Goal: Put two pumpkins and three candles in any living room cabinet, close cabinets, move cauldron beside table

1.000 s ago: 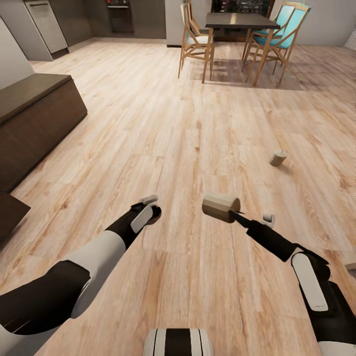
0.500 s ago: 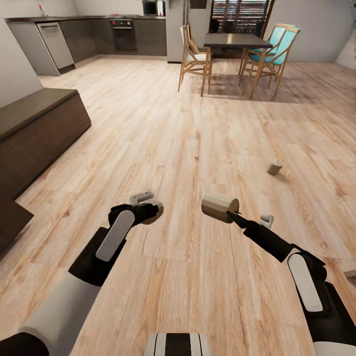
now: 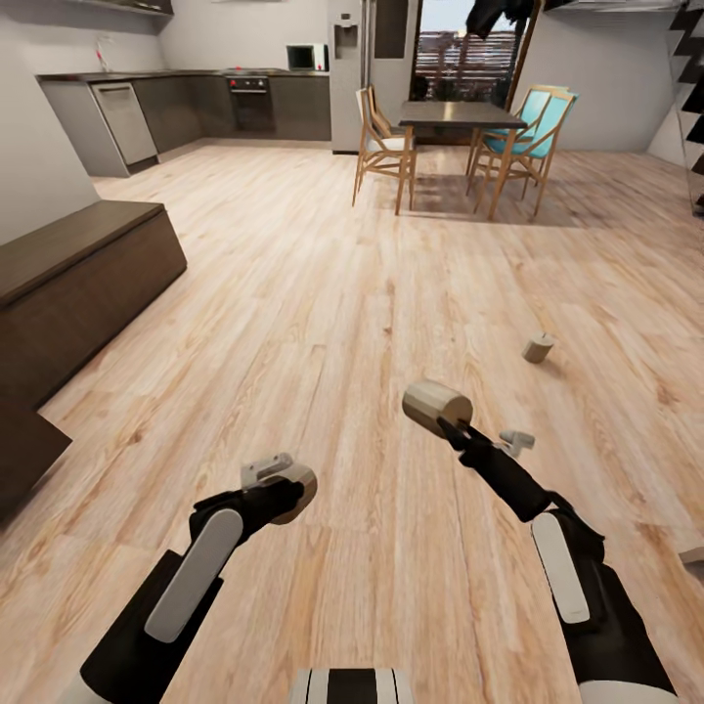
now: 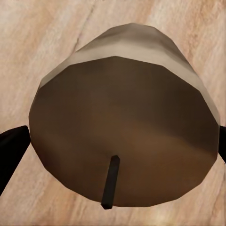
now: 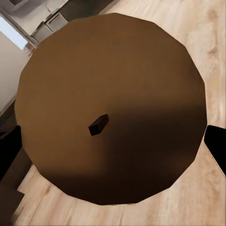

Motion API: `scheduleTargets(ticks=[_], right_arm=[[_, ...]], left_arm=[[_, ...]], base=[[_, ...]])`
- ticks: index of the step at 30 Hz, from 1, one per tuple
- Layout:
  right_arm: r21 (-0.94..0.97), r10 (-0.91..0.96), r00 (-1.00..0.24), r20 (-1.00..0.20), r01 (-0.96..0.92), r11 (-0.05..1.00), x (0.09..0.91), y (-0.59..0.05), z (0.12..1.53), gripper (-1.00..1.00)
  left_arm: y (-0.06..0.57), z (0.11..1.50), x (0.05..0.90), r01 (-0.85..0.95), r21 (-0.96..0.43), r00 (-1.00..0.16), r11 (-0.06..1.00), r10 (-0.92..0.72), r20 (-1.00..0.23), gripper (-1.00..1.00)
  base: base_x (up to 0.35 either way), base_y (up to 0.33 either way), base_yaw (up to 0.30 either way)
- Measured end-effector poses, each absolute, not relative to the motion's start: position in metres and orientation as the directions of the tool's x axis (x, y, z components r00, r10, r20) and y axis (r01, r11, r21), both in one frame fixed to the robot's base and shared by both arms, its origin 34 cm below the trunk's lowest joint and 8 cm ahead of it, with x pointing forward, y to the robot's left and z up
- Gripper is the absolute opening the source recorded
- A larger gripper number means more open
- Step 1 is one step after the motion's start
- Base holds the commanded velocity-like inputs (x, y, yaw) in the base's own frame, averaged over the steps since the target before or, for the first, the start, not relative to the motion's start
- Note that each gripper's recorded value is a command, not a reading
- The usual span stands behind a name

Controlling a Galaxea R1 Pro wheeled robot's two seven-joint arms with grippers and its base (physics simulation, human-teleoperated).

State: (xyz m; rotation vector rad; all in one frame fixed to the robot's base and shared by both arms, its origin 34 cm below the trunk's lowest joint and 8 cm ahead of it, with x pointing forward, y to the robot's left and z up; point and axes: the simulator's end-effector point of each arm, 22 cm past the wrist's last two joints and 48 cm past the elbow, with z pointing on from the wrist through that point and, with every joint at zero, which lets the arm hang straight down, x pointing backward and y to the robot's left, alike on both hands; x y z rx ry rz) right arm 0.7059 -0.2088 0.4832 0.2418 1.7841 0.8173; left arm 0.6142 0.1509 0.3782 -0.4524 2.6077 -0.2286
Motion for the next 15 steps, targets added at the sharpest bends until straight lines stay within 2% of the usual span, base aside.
scheduleTargets(ticks=[15], right_arm=[[0.631, 0.559, -0.332, -0.76, -0.171, 0.757, 0.71, -0.209, 0.507, -1.0]], left_arm=[[0.164, 0.383, 0.607, -0.285, -0.2, -0.831, 0.937, -0.346, -0.435, -1.0]], base=[[0.0, 0.0, 0.0]])
